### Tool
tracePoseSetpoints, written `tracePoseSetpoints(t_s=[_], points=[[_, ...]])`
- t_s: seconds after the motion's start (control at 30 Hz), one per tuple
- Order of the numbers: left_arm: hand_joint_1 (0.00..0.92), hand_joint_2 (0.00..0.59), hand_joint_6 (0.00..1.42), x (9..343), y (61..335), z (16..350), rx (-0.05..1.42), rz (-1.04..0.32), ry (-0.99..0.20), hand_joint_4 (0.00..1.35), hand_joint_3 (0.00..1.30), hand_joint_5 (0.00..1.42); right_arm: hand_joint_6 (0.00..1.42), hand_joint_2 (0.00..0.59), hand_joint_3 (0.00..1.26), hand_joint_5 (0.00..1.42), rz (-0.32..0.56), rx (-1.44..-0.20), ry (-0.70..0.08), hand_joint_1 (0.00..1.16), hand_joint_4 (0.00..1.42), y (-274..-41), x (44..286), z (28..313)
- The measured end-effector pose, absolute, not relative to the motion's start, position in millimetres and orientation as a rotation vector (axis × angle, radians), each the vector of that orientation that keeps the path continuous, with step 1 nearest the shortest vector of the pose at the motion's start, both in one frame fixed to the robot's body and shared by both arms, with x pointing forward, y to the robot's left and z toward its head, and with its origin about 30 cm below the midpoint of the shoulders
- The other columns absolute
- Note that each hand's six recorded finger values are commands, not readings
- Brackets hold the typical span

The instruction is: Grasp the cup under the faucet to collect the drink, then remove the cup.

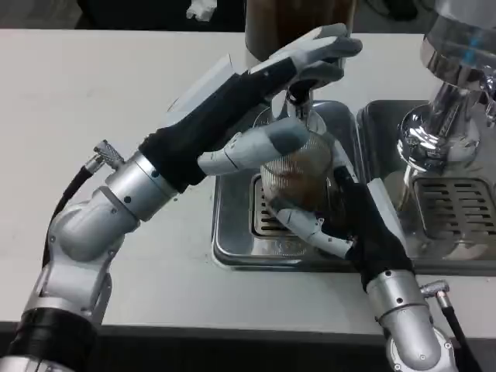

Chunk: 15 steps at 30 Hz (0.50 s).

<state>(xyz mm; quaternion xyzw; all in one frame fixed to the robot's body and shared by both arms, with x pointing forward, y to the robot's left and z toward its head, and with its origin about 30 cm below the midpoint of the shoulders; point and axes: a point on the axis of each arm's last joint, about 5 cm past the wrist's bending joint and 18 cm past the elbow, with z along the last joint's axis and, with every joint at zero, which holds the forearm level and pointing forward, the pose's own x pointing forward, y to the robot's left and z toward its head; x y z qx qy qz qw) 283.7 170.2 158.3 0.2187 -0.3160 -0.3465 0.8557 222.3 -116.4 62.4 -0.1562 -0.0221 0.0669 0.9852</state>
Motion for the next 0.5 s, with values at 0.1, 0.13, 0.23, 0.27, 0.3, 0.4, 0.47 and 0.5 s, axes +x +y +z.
tracePoseSetpoints(t_s=[0.1, 0.13, 0.23, 0.27, 0.3, 0.4, 0.47, 0.5], points=[[0.0, 0.1, 0.17, 283.7, 170.1, 158.4, 0.46, -0.728, -0.664, 0.04, 0.18, 0.2, 0.0, 0.204, 0.0, 0.0, 0.138, -0.31, -0.036, 0.69, 0.0, -115.4, 221.9, 60.3], [0.0, 0.1, 0.17, 283.6, 170.1, 158.4, 0.46, -0.729, -0.664, 0.04, 0.18, 0.2, 0.0, 0.204, 0.0, 0.0, 0.138, -0.31, -0.038, 0.69, 0.0, -115.3, 221.9, 60.4], [0.0, 0.1, 0.17, 282.8, 170.2, 157.7, 0.458, -0.728, -0.663, 0.04, 0.18, 0.2, 0.0, 0.204, 0.0, 0.0, 0.139, -0.307, -0.037, 0.69, 0.0, -114.5, 222.1, 60.2], [0.0, 0.1, 0.17, 282.5, 170.3, 157.5, 0.457, -0.726, -0.663, 0.04, 0.18, 0.2, 0.0, 0.204, 0.0, 0.0, 0.139, -0.309, -0.038, 0.69, 0.0, -114.2, 222.6, 60.3], [0.0, 0.1, 0.17, 282.5, 170.3, 157.4, 0.457, -0.725, -0.662, 0.04, 0.18, 0.2, 0.0, 0.204, 0.0, 0.0, 0.139, -0.31, -0.038, 0.69, 0.0, -113.9, 223.1, 60.4], [0.0, 0.1, 0.17, 282.5, 170.2, 157.5, 0.455, -0.72, -0.663, 0.04, 0.18, 0.2, 0.0, 0.204, 0.0, 0.0, 0.135, -0.307, -0.043, 0.69, 0.0, -110.8, 225.1, 61.2], [0.0, 0.104, 0.16, 282.4, 170.1, 157.6, 0.454, -0.717, -0.664, 0.04, 0.18, 0.19, 0.0, 0.204, 0.0, 0.0, 0.125, -0.3, -0.037, 0.69, 0.0, -108.7, 224.8, 59.9], [0.0, 0.105, 0.16, 282.3, 170.2, 157.6, 0.453, -0.714, -0.665, 0.04, 0.18, 0.19, 0.0, 0.204, 0.0, 0.0, 0.122, -0.3, -0.035, 0.69, 0.0, -108.0, 224.7, 59.3]])
